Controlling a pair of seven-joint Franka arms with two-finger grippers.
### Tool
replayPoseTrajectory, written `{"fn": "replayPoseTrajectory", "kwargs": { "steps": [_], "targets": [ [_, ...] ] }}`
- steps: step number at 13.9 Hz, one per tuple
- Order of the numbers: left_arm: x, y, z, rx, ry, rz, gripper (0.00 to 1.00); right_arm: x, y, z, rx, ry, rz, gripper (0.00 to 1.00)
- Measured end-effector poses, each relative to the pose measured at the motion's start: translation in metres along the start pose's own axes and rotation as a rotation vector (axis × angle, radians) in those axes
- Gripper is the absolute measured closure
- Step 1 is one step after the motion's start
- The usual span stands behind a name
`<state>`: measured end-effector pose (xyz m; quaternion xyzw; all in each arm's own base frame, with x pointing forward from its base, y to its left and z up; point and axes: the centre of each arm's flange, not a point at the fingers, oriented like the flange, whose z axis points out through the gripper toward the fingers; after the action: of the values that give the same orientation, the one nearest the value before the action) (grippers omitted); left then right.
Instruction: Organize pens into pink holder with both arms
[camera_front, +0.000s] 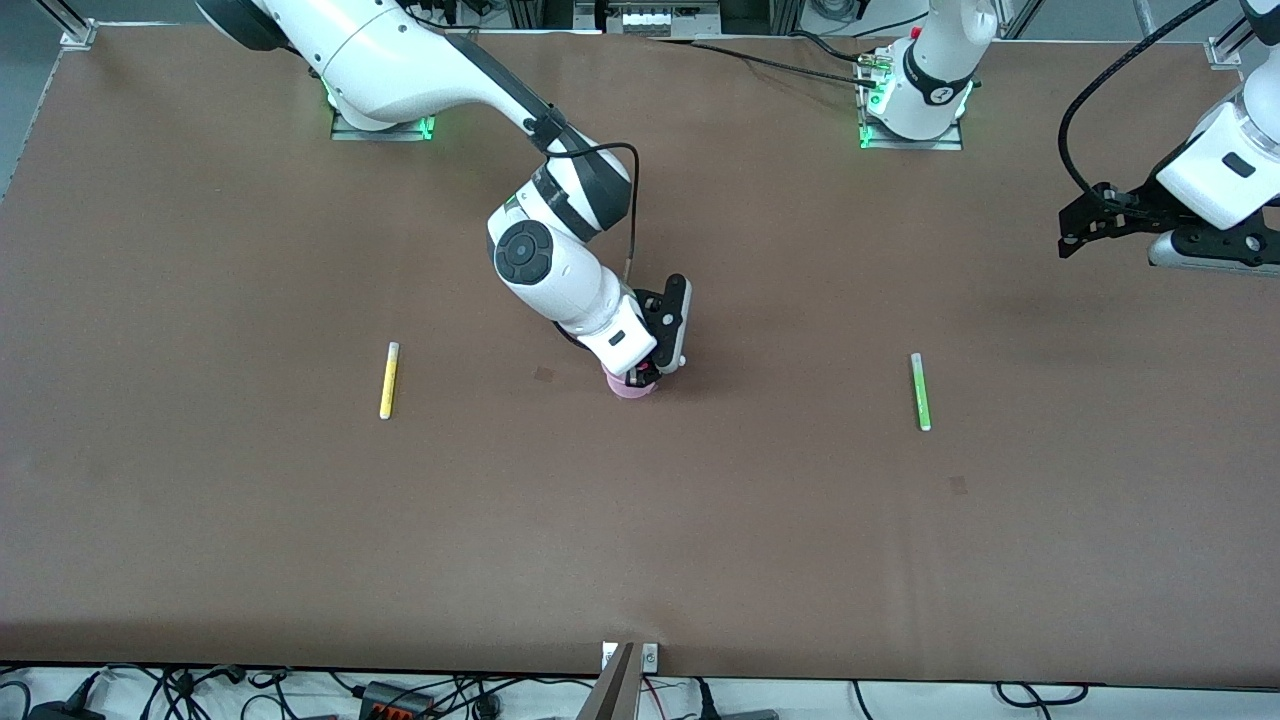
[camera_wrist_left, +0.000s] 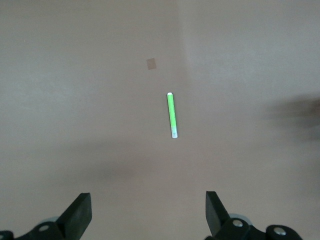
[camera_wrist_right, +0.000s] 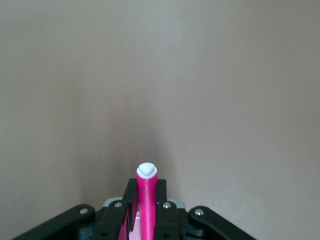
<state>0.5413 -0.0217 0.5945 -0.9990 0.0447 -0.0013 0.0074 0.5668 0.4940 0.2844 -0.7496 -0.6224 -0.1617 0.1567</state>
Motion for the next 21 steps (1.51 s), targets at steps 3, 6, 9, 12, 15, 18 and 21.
{"fn": "replayPoseTrajectory", "kwargs": {
  "steps": [3,6,9,12,15,18,21],
  "targets": [
    [0.000,0.000,0.000,0.000,0.000,0.000,0.00,0.000,0.000,0.000,0.000,0.000,0.000,0.82],
    [0.000,0.000,0.000,0.000,-0.001,0.000,0.00,0.000,0.000,0.000,0.000,-0.001,-0.003,0.82],
    [0.000,0.000,0.000,0.000,-0.001,0.000,0.00,-0.001,0.001,0.000,0.000,-0.001,-0.004,0.82],
    [0.000,0.000,0.000,0.000,-0.001,0.000,0.00,-0.005,0.006,-0.002,-0.006,0.000,0.004,0.82],
    [0.000,0.000,0.000,0.000,-0.001,0.000,0.00,-0.013,0.019,-0.009,-0.015,0.002,0.024,0.82],
    [0.000,0.000,0.000,0.000,-0.001,0.000,0.00,-0.025,0.040,-0.022,-0.044,0.014,0.053,0.82],
    [0.000,0.000,0.000,0.000,-0.001,0.000,0.00,-0.029,0.047,-0.026,-0.050,0.019,0.063,0.82]
  ]
}}
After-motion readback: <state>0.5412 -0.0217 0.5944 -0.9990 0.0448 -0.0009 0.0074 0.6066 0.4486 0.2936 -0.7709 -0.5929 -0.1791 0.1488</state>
